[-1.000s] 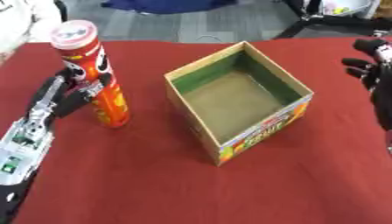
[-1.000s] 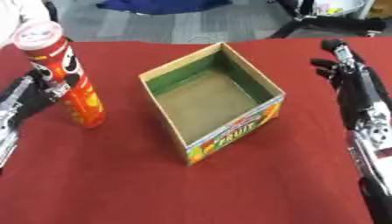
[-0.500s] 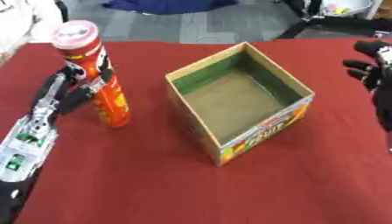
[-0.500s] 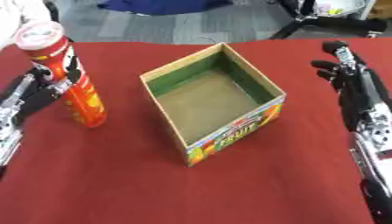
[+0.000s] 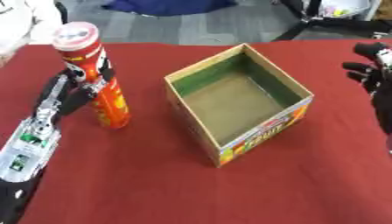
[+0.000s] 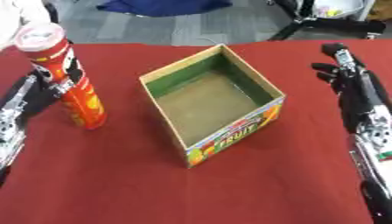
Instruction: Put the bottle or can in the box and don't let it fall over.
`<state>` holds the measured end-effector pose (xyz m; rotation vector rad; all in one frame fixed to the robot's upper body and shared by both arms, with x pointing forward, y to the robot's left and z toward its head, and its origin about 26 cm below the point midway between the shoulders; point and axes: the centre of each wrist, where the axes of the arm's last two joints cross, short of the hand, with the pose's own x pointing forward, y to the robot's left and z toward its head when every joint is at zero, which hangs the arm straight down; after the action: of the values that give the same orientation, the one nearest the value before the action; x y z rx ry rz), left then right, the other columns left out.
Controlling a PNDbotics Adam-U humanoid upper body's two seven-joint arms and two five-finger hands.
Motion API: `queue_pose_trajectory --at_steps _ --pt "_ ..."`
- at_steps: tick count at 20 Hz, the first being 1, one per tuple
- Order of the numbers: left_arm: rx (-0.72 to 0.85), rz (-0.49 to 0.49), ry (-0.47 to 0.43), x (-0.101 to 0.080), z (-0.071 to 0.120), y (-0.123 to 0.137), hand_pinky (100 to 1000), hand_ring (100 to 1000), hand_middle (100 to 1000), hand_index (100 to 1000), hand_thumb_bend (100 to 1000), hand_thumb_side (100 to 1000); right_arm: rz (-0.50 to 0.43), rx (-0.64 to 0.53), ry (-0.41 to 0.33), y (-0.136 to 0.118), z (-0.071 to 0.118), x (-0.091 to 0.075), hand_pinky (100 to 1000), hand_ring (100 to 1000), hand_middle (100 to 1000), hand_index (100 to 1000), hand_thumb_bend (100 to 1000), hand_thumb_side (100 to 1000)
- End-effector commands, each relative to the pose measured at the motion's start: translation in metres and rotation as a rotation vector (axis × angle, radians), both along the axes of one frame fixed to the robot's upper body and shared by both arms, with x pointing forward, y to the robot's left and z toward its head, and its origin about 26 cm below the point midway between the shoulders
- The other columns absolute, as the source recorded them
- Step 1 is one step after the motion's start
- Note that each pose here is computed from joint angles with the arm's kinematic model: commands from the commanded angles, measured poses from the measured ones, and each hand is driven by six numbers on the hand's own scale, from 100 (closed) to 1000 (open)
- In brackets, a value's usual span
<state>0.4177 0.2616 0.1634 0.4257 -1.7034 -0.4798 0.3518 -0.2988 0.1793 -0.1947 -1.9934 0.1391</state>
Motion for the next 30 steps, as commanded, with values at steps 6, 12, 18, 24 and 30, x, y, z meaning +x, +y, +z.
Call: queue_pose_trajectory --at_steps 6,12,18,24,30 --pt "0.006 0.008 -0.039 0.0064 0.0151 -0.0015 1000 806 771 877 544 650 0.010 -0.008 -0.023 -0.0020 0.0092 0.0005 904 829 917 878 100 914" --pt "0.005 0.009 -0.038 0.0100 0.0159 -0.0037 1000 804 768 868 543 653 0.011 -0.008 -0.022 -0.0021 0.0091 0.0007 904 830 917 878 100 914" --pt "0.008 0.011 -0.036 0.0133 0.0151 -0.0064 1000 801 760 851 528 646 0.013 -0.007 -0.024 -0.0017 0.0095 0.0008 904 830 917 878 100 914" --pt "0.010 0.013 -0.050 0.0124 0.0148 -0.0068 1000 782 693 822 470 598 0.011 -0.006 -0.021 -0.0019 0.0089 0.0009 904 830 917 878 100 914" --pt "-0.008 0.031 -0.076 0.0111 0.0153 -0.0072 1000 704 520 752 321 508 0.007 -0.003 -0.021 -0.0022 0.0088 0.0009 904 830 918 878 100 914"
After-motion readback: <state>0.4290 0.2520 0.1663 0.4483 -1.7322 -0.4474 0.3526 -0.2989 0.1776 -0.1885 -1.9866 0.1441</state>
